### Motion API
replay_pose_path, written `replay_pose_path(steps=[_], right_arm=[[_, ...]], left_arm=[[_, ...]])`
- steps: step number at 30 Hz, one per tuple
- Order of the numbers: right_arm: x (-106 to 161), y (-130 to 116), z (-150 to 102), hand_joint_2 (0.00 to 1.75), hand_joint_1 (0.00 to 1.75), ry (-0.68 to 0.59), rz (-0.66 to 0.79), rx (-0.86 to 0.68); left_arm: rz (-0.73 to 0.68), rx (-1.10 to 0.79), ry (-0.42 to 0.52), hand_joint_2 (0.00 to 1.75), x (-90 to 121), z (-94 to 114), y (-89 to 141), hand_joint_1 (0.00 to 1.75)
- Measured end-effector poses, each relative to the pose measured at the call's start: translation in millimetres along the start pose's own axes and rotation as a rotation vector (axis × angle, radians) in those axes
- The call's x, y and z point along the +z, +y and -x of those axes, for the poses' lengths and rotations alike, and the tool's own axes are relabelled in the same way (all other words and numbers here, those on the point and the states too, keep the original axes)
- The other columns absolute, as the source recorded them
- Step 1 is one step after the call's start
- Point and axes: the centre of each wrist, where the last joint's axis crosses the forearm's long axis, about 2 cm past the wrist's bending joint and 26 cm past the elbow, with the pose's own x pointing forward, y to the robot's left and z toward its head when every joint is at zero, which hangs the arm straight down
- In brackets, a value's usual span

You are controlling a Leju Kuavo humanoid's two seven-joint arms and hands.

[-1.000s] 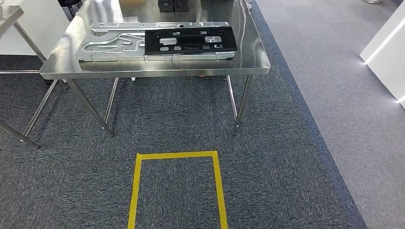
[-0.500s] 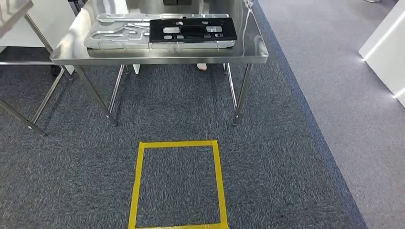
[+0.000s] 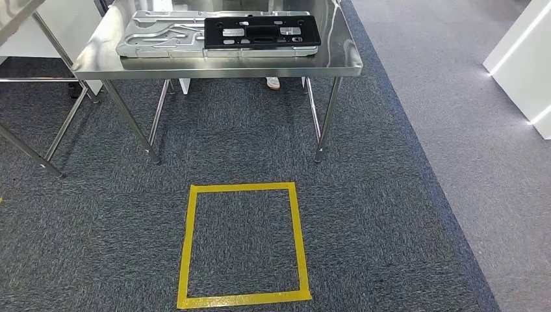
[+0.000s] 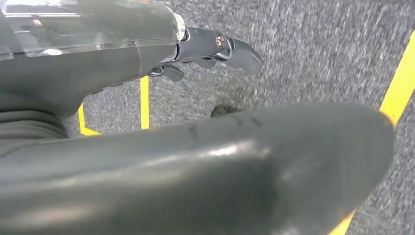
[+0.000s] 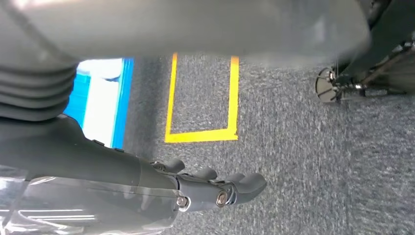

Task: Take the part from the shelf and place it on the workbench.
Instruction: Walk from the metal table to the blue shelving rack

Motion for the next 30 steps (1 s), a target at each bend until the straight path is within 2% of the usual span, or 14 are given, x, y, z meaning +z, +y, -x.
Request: replay_pose_path(steps=[7, 10, 11, 14, 18, 22, 27, 30], right_arm=[[0.1, 0.7, -0.2, 1.75, 0.0, -0.003, -0.002, 0.008], [0.1, 0.3, -0.4, 1.75, 0.0, -0.01, -0.001, 0.011], [-0.1, -1.7, -0.7, 1.31, 0.0, -0.011, 0.003, 0.012], [-0.6, -7.6, -2.1, 0.0, 0.0, -0.008, 0.02, 0.014], [-0.7, -8.1, -2.0, 0.0, 0.0, -0.002, 0.035, 0.012], [-0.6, -8.2, -2.3, 1.75, 0.0, -0.017, 0.039, 0.005], [-0.7, -7.7, -0.7, 1.75, 0.0, -0.023, 0.038, -0.001], [-0.9, -7.7, 1.3, 1.75, 0.0, -0.029, 0.037, -0.012]], left_arm=[[-0.011, 0.011, -0.004, 0.0, -0.5, -1.8, 3.4, 0.0], [-0.014, 0.016, -0.003, 1.31, -0.3, -0.9, 3.9, 0.0], [-0.012, 0.017, -0.004, 1.75, -0.3, -1.0, 2.6, 0.0], [-0.008, 0.026, -0.005, 1.75, -0.2, -0.8, -0.8, 0.0], [-0.02, 0.042, -0.017, 1.75, -0.2, -0.8, 0.0, 0.0], [-0.027, 0.051, -0.029, 1.75, -0.4, -1.8, 1.2, 0.0], [-0.025, 0.046, -0.028, 1.75, -0.3, -0.8, 2.4, 0.0], [-0.013, 0.025, -0.019, 0.44, 0.4, 2.2, 2.7, 0.0]])
